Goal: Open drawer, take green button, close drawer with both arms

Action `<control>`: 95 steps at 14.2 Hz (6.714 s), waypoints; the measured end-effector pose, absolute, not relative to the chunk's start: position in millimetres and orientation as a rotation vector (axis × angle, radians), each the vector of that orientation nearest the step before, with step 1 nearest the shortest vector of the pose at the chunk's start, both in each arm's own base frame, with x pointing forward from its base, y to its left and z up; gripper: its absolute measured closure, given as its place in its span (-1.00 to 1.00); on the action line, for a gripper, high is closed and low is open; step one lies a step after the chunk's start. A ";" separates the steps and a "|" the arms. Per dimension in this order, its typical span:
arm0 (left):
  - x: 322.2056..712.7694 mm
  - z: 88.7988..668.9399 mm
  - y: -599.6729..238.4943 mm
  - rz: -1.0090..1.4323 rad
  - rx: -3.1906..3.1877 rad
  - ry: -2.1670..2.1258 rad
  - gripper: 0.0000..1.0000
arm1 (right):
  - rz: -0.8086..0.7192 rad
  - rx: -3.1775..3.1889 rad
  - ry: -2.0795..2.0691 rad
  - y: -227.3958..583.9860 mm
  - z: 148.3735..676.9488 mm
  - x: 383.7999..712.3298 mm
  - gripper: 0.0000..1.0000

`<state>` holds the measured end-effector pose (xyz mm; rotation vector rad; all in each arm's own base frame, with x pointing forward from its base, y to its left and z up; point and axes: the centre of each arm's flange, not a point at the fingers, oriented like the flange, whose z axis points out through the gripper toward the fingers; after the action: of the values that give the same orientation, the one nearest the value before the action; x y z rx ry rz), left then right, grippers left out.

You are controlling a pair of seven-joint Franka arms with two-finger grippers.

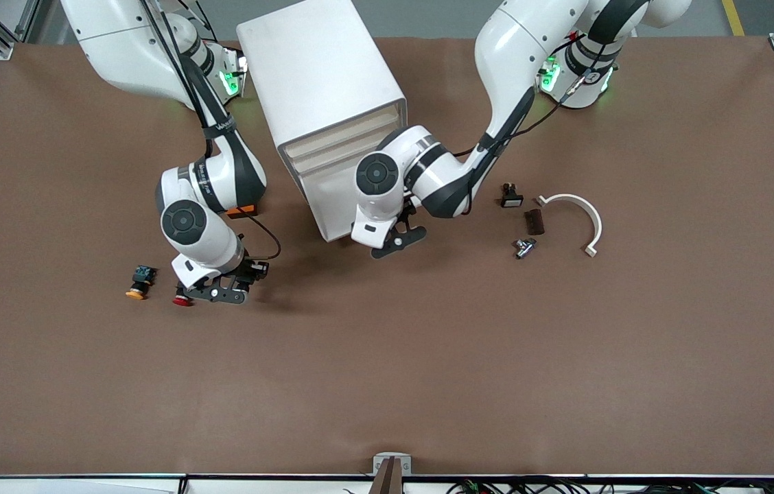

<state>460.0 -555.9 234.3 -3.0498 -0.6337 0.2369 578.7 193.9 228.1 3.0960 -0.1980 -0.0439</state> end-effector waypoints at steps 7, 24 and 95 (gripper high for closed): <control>417.3 241.5 -589.6 0.317 -3.093 -0.529 -1.00 | -0.055 3.095 -0.164 143.2 195.0 563.6 0.17; 360.6 237.7 -619.7 0.466 -3.098 -0.459 -1.00 | -0.018 3.101 -0.176 138.5 188.8 569.0 0.17; 528.1 644.7 -32.4 -0.127 -3.165 -0.132 -1.00 | -0.093 3.165 -0.041 -37.0 632.4 510.1 -1.00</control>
<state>528.1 -32.4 644.7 -3.1654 -0.1321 -0.1271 510.1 -37.0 632.4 3.1650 -0.0411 -0.0926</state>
